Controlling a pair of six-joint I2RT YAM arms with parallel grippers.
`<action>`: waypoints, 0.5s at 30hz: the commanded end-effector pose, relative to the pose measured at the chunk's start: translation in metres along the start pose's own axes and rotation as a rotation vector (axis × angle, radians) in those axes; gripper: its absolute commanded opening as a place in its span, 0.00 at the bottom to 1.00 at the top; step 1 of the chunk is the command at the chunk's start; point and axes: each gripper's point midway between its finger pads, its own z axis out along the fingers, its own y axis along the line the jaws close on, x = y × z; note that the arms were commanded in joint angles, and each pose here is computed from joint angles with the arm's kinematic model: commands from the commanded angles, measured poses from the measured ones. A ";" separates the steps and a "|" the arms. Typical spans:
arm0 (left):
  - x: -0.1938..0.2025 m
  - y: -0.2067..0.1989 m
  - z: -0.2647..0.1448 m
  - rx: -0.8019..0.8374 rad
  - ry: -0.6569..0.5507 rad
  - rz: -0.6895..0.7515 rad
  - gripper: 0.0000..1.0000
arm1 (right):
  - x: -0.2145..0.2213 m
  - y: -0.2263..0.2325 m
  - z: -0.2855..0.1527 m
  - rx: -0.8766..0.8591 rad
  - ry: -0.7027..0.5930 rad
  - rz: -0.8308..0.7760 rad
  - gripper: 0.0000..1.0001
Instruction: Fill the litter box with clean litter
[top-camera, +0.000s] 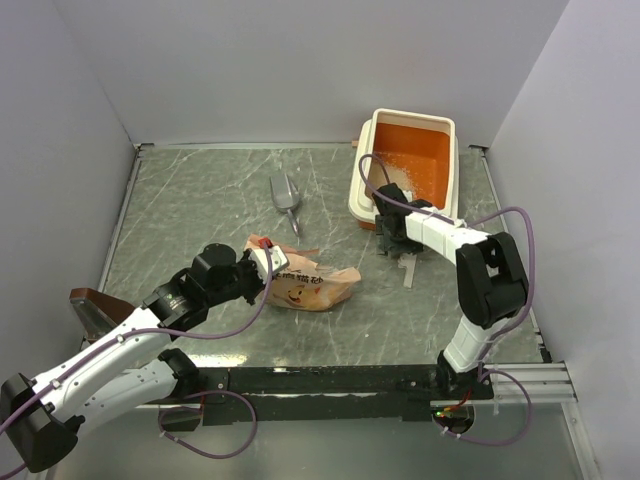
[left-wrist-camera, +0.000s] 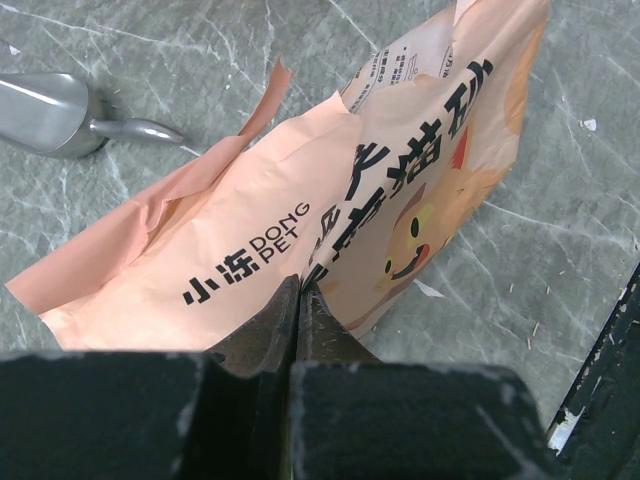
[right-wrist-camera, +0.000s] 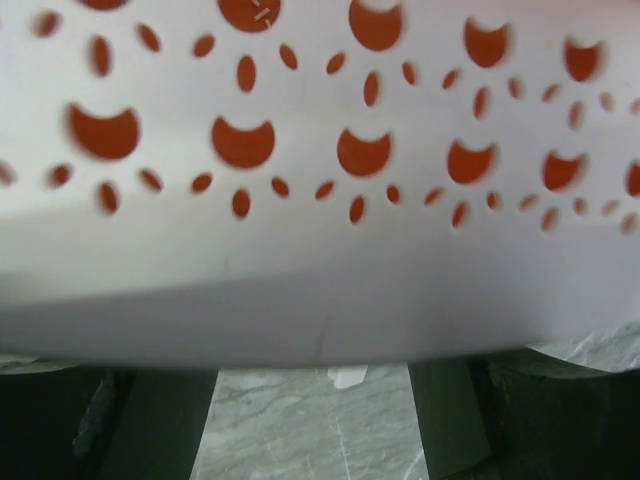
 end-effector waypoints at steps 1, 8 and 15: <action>-0.043 0.011 -0.006 -0.045 -0.161 0.016 0.01 | -0.001 -0.007 0.011 0.057 0.005 -0.008 0.73; -0.044 0.011 -0.007 -0.043 -0.161 0.014 0.01 | 0.009 -0.010 0.016 0.072 0.037 -0.015 0.57; -0.044 0.010 -0.007 -0.035 -0.163 0.013 0.01 | 0.016 -0.018 0.017 0.116 0.046 -0.005 0.54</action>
